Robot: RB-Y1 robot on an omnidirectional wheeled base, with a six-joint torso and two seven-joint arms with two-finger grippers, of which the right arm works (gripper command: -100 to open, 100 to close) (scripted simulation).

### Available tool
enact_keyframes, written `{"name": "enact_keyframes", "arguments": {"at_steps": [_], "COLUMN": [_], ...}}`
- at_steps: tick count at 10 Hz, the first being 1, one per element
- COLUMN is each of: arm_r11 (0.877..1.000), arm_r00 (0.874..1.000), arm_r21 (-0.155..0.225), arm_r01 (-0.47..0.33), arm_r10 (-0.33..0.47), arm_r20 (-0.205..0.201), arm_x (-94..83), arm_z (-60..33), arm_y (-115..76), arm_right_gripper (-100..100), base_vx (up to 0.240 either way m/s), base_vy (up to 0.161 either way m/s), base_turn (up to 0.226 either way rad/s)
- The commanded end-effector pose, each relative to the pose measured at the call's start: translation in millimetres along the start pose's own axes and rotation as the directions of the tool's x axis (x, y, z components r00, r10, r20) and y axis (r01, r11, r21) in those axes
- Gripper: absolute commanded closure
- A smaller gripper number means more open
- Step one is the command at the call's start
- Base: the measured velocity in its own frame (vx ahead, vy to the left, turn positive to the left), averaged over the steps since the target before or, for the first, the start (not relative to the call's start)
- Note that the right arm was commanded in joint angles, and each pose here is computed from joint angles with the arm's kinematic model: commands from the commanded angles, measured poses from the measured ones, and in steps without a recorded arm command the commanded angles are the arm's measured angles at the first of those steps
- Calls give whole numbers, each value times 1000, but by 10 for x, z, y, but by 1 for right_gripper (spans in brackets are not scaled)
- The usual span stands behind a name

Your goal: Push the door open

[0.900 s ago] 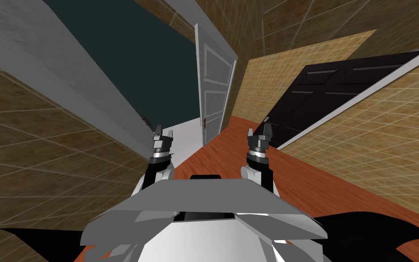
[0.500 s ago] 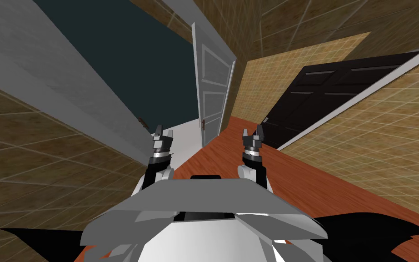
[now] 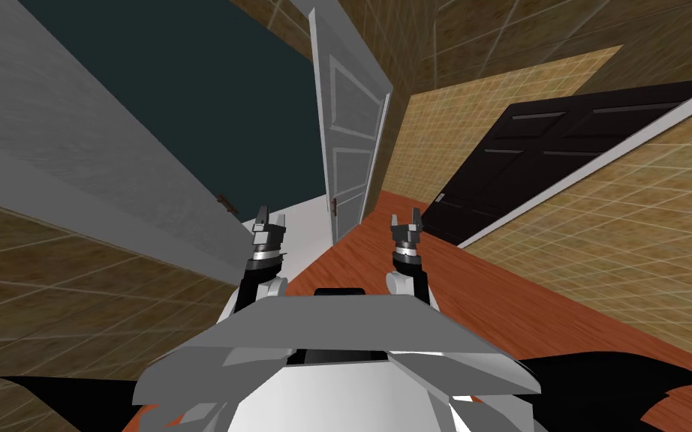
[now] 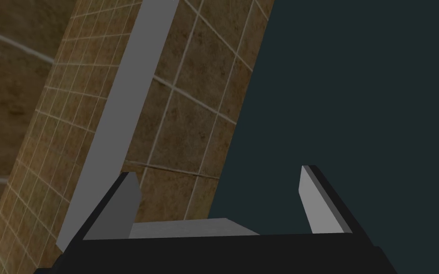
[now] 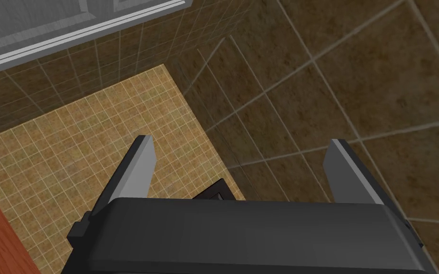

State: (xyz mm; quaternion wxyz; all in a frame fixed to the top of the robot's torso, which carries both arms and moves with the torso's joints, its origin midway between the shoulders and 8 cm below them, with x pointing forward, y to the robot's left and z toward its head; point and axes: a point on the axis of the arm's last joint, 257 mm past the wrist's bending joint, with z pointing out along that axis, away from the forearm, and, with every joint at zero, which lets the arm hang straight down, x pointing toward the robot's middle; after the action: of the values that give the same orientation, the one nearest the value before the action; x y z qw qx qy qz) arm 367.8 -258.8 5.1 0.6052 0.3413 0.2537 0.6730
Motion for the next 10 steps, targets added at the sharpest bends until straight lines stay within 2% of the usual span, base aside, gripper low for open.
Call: {"name": "enact_keyframes", "arguments": {"at_steps": [1,3,5,7,10], "arm_r11": [998,992,981,962,923], "arm_r00": [998,992,981,963,927], "arm_r21": [16,38,62,91,140], "arm_r01": [-54,-120,-186,-258,-360], "arm_r10": [54,121,188,263,371], "arm_r20": [-12,-26,-39,-50,-63], "arm_x": [84,187,298,430,639], "arm_z": [-12,-33,-58,-94,-160], "arm_y": [-122,-260,-397,-550,-770], "arm_right_gripper": [-100,-100,-100,-100,-100], "base_vx": [91,97,96,100,103], "base_vy": [-8,-4,-6,-28,-7], "base_turn": [-22,-30,-30,-33,-33]}}
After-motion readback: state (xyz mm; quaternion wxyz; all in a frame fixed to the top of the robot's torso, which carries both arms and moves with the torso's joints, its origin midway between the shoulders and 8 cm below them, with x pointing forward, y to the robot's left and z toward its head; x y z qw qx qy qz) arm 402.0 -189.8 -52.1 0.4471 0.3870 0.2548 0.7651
